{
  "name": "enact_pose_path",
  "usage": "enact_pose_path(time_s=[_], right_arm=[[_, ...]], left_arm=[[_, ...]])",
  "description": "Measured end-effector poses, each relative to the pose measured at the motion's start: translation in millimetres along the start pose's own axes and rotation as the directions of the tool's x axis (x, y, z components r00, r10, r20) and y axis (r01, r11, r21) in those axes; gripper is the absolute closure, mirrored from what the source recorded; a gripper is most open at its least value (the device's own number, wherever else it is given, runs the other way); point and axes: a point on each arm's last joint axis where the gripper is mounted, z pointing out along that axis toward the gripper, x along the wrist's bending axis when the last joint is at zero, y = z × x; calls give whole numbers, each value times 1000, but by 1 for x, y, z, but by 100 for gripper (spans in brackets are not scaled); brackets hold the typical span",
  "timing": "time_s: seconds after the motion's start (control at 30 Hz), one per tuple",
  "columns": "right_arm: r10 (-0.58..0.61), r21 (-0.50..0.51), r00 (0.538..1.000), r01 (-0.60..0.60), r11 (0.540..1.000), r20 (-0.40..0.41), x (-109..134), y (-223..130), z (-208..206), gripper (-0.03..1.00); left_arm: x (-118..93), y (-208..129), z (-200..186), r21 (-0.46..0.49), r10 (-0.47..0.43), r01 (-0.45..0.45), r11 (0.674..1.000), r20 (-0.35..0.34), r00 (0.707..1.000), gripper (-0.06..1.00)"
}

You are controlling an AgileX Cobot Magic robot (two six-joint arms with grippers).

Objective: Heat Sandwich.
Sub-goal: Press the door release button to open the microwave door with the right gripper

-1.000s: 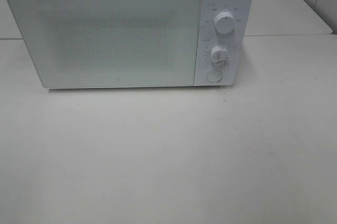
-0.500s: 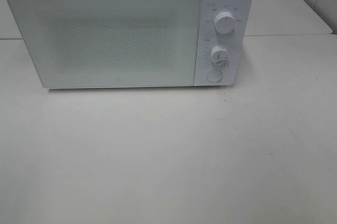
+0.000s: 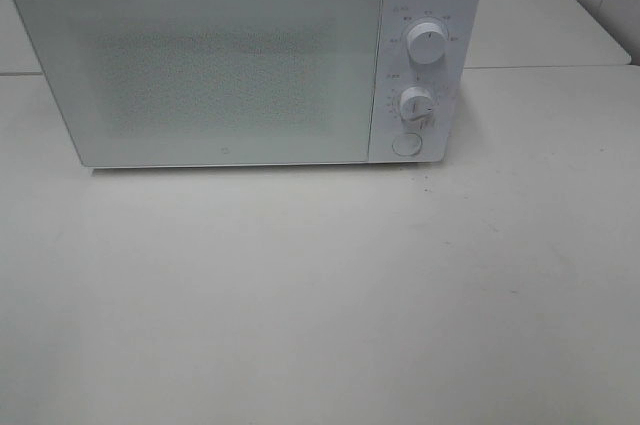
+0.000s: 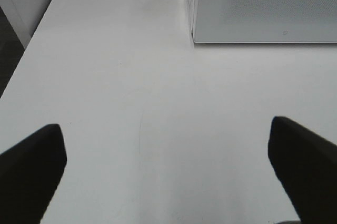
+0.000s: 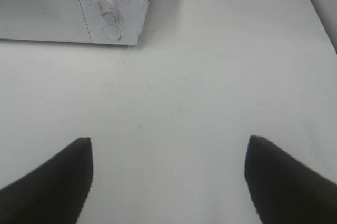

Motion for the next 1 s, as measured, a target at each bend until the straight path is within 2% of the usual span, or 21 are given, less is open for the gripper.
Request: enact_pose_path(time_s=[0.13, 0.23, 0.47, 1.0], right_arm=[[2, -121, 1000, -2, 993, -2, 0, 12, -4, 20], [3, -141, 1000, -3, 990, -2, 0, 15, -4, 20], [12, -101, 1000, -12, 995, 2, -2, 38, 18, 20], [28, -80, 999, -27, 996, 16, -7, 79, 80, 20]], left_arm=[[0, 0, 0, 0, 0, 0, 1000, 0, 1000, -4], [0, 0, 0, 0, 0, 0, 1000, 0, 1000, -4], [0, 0, 0, 0, 0, 0, 1000, 0, 1000, -4], [0, 0, 0, 0, 0, 0, 1000, 0, 1000, -4]])
